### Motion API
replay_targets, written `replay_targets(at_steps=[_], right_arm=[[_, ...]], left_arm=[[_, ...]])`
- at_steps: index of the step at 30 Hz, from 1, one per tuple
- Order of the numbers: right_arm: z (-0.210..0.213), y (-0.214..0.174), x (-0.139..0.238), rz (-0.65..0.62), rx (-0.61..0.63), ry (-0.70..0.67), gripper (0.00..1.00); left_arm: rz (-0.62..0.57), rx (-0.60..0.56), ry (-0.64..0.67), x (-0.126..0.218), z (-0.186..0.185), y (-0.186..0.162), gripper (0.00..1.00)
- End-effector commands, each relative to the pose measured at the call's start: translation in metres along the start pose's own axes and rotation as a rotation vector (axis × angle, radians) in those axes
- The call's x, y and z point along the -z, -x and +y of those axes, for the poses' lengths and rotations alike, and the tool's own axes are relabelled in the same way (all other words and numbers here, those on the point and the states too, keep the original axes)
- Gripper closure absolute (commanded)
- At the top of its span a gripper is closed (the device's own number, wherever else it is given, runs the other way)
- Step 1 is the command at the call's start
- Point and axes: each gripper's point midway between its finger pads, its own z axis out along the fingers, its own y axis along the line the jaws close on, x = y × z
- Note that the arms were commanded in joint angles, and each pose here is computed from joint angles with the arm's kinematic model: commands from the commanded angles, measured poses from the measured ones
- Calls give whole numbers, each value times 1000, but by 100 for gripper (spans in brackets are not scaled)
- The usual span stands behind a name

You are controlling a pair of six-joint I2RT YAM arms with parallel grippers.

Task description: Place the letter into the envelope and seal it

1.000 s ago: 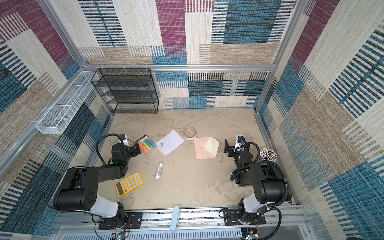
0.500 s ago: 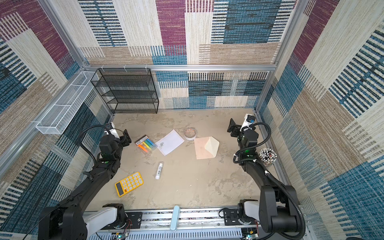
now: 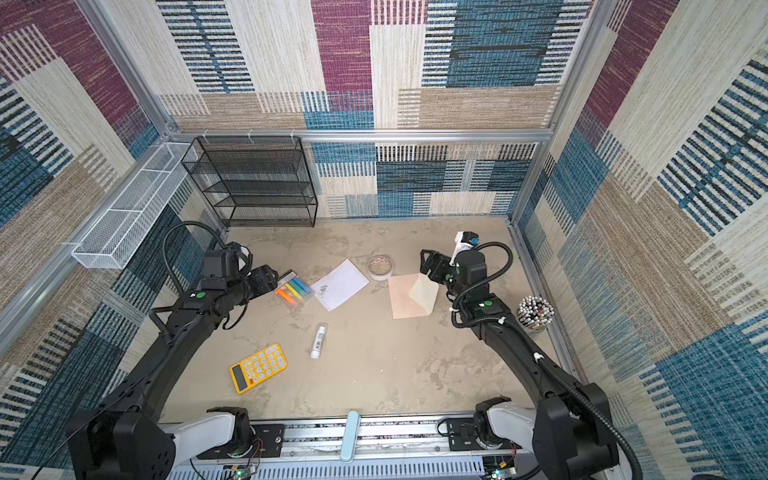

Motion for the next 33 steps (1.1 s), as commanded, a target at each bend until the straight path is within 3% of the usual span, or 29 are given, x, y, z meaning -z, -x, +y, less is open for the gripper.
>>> replay_targets(at_steps=[1,8,15,33], right_arm=[[29,-22,-14,82,-66,75,12],[71,-71,-55,224,-129,161,15],[71,-118,-101,375,-211,182,18],[56,-162,-168,504,-269,114,23]], left_arm=[[147,35,-100,-3,-18,-35,29],[226,55,-153,-20,-31,-62,29],[274,85,-232,-41,-55,-68,30],[392,131,-313,-107,-78,-74,30]])
